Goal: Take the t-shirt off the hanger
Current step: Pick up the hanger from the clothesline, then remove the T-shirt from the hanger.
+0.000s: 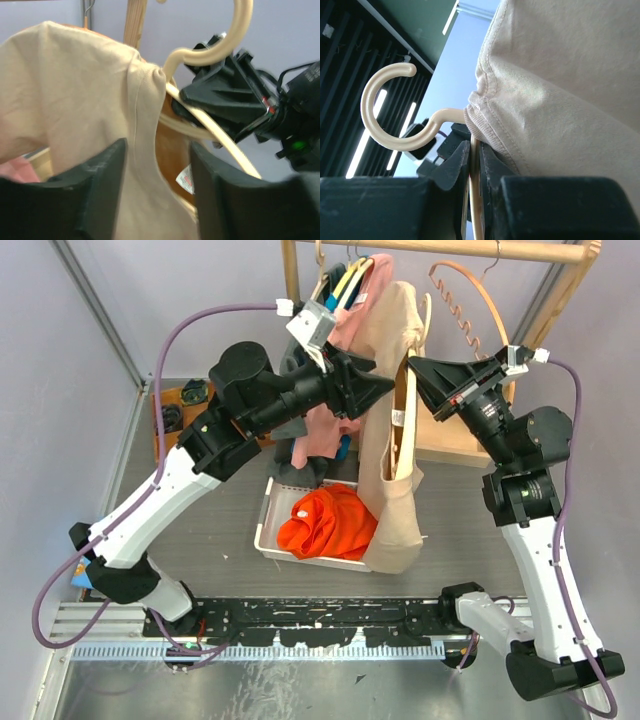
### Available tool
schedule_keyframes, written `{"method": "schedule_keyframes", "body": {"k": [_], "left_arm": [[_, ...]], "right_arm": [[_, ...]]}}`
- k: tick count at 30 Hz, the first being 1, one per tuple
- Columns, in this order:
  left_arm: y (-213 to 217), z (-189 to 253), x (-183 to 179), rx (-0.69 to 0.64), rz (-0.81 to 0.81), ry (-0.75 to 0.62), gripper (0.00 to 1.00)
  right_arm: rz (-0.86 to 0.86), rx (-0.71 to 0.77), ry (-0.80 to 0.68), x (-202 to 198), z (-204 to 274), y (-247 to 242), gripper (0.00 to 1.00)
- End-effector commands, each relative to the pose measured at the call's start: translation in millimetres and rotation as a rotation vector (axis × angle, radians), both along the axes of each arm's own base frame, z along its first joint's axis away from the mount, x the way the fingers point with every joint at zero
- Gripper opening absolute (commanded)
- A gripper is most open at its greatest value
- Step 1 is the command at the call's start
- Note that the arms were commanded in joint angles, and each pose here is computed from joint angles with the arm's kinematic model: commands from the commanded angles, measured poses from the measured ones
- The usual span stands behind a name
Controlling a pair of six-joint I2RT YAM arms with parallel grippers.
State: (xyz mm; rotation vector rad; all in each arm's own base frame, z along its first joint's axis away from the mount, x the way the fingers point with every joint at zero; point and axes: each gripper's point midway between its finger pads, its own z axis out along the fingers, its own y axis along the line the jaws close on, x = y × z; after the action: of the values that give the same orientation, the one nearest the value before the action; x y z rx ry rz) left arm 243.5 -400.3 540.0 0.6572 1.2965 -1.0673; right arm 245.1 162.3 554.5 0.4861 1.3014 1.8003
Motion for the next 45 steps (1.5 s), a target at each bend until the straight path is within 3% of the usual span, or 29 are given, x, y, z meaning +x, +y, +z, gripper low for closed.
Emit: {"method": "schedule_keyframes", "body": {"k": [1, 6, 15, 26, 45], "left_arm": [[12, -3, -4, 0.021, 0.035, 0.042, 0.7], [30, -1, -14, 0.001, 0.048, 0.051, 0.79], [61, 10, -44, -0.026, 0.014, 0.079, 0.8], [58, -44, -82, 0.043, -0.085, 0.215, 0.78], [33, -115, -75, 0.204, 0.008, 0.257, 0.79]], "right_arm": [[-0.078, 0.063, -0.143, -11, 37, -15, 0.01], [-0.151, 0.057, -0.159, -5, 43, -23, 0.01], [-0.322, 0.043, -0.197, 17, 58, -42, 0.0], [-0.371, 0.107, -0.232, 40, 78, -49, 0.0], [-0.403, 0.205, -0.201, 61, 85, -59, 0.01]]}}
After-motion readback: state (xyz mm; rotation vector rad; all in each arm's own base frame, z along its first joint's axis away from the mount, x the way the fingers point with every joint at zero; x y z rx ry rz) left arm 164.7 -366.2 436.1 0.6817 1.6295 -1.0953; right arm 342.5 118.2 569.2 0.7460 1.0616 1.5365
